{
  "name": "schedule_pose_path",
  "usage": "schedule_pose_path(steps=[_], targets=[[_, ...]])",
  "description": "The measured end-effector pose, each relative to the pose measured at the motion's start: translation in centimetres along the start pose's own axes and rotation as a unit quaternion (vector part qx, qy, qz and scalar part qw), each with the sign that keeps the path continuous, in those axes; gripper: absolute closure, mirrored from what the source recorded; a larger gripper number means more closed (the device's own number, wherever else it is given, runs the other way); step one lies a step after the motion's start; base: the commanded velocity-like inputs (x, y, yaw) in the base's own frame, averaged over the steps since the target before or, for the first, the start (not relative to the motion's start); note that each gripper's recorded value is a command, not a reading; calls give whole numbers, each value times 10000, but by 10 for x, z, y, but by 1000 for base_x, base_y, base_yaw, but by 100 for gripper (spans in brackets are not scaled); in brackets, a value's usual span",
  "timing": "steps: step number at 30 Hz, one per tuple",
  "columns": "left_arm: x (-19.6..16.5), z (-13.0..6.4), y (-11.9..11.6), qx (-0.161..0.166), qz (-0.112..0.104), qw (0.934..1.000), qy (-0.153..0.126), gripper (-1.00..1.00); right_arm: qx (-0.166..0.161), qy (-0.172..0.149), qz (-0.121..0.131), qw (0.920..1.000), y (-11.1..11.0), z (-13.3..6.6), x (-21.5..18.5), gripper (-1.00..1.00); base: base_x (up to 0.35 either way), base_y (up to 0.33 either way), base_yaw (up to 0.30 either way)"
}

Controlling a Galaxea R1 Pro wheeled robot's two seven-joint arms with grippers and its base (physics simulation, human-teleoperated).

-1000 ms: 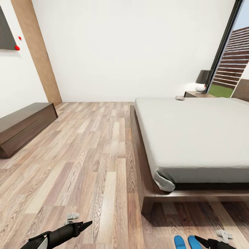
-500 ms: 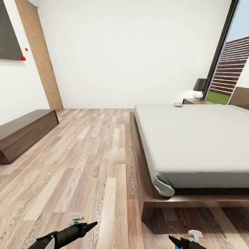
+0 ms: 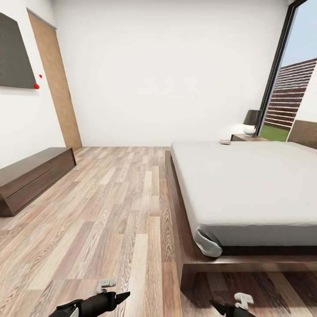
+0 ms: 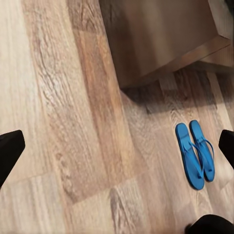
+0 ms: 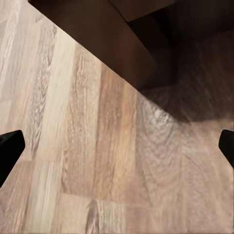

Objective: In the bedroom, move the book from the bed onto either nightstand, and place the two sandals side by side next to the bed.

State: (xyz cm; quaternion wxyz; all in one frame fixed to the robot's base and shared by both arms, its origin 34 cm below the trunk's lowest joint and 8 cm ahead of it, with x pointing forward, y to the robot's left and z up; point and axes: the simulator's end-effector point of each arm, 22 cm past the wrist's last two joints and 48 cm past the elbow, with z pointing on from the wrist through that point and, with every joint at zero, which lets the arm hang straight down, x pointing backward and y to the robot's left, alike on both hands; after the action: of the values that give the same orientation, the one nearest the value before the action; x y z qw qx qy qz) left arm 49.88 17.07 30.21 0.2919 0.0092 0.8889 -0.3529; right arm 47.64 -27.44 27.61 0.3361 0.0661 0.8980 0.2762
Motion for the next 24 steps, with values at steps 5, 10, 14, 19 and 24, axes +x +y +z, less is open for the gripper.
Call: schedule_pose_path(steps=[5, 10, 14, 19, 24], targets=[[-9, -4, -5, 8, 59, 10000, -59, -100, 454, 80, -188, 9988, -15, -3, -3, -100, 0, 0, 0], [-19, -9, -12, 12, 99, 9999, -104, -100, 492, 155, -282, 9983, -10, -8, -8, -100, 0, 0, 0], [-27, -13, -17, 14, 122, 9998, -126, -100, 502, 178, -309, 9981, -6, -13, -14, -100, 0, 0, 0], [-36, -18, -23, 15, 138, 9998, -139, -100, 508, 195, -330, 9980, -1, -18, -22, -100, 0, 0, 0], [-44, -23, -30, 17, 138, 9998, -142, -100, 508, 199, -333, 9980, 5, -23, -30, -100, 0, 0, 0]])
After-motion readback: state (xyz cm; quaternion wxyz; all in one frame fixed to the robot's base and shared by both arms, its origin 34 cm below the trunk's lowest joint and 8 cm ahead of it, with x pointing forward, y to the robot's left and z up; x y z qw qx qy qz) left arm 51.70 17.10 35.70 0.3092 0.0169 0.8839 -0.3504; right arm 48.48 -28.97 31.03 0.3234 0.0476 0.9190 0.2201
